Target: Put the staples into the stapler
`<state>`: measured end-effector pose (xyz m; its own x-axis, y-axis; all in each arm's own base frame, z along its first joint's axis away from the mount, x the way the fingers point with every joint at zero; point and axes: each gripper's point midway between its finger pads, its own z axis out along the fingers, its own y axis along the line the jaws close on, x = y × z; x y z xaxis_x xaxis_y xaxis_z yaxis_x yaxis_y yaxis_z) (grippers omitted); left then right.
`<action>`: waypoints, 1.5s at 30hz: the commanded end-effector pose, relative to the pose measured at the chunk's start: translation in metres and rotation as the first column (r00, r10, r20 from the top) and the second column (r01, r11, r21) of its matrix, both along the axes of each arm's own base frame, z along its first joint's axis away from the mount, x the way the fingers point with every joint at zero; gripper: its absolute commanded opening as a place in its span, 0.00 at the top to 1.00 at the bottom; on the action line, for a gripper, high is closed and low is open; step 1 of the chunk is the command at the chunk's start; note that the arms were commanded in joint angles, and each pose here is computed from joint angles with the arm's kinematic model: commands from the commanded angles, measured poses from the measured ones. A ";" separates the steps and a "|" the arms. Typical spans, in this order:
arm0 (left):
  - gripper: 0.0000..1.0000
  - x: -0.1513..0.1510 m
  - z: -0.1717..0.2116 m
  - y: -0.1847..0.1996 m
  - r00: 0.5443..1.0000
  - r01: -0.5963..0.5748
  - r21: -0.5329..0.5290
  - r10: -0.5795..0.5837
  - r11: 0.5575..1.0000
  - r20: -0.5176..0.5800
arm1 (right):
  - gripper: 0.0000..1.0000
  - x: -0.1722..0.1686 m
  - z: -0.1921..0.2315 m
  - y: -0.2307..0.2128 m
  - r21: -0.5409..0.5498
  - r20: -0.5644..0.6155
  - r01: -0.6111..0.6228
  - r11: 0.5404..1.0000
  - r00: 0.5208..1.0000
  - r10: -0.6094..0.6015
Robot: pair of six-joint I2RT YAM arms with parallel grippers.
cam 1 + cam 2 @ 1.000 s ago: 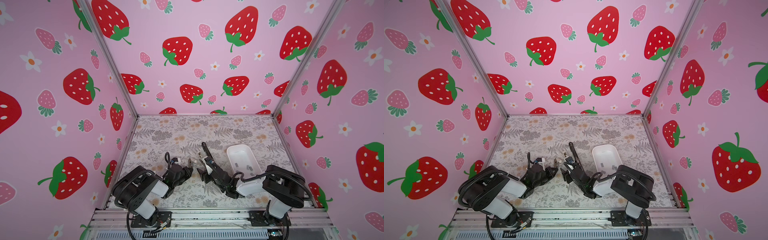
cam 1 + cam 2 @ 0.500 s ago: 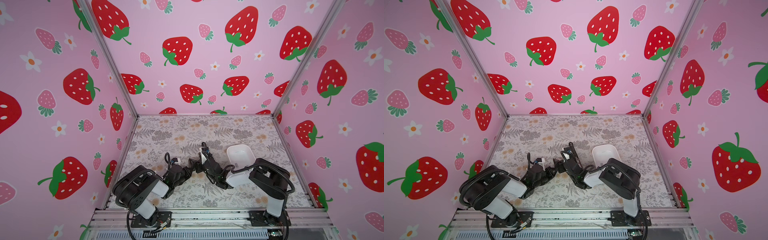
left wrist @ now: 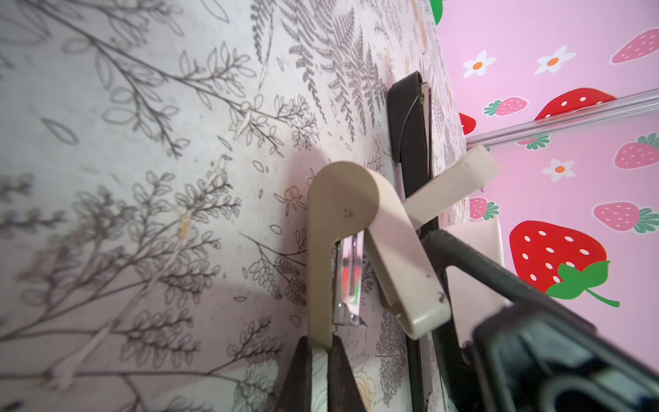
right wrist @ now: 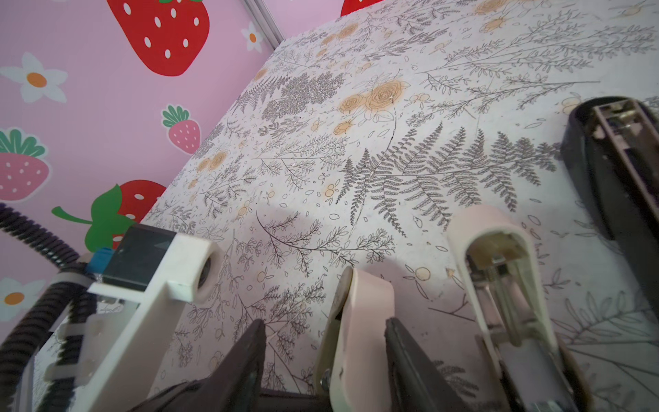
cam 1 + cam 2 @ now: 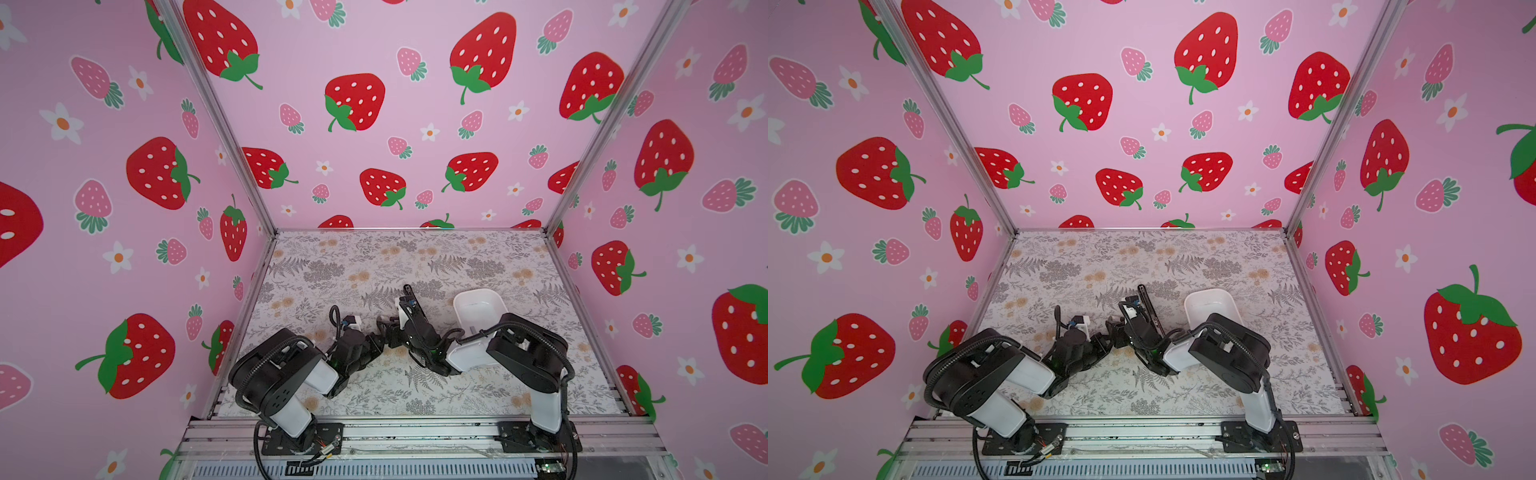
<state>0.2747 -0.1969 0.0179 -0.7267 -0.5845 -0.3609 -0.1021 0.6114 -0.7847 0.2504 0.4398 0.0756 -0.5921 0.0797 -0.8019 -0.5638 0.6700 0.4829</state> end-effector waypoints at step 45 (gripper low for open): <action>0.93 -0.023 -0.046 0.018 0.989 -0.013 0.096 0.027 0.995 -0.147 | 0.59 0.025 -0.015 0.005 -0.024 -0.054 0.100 0.995 0.993 -0.101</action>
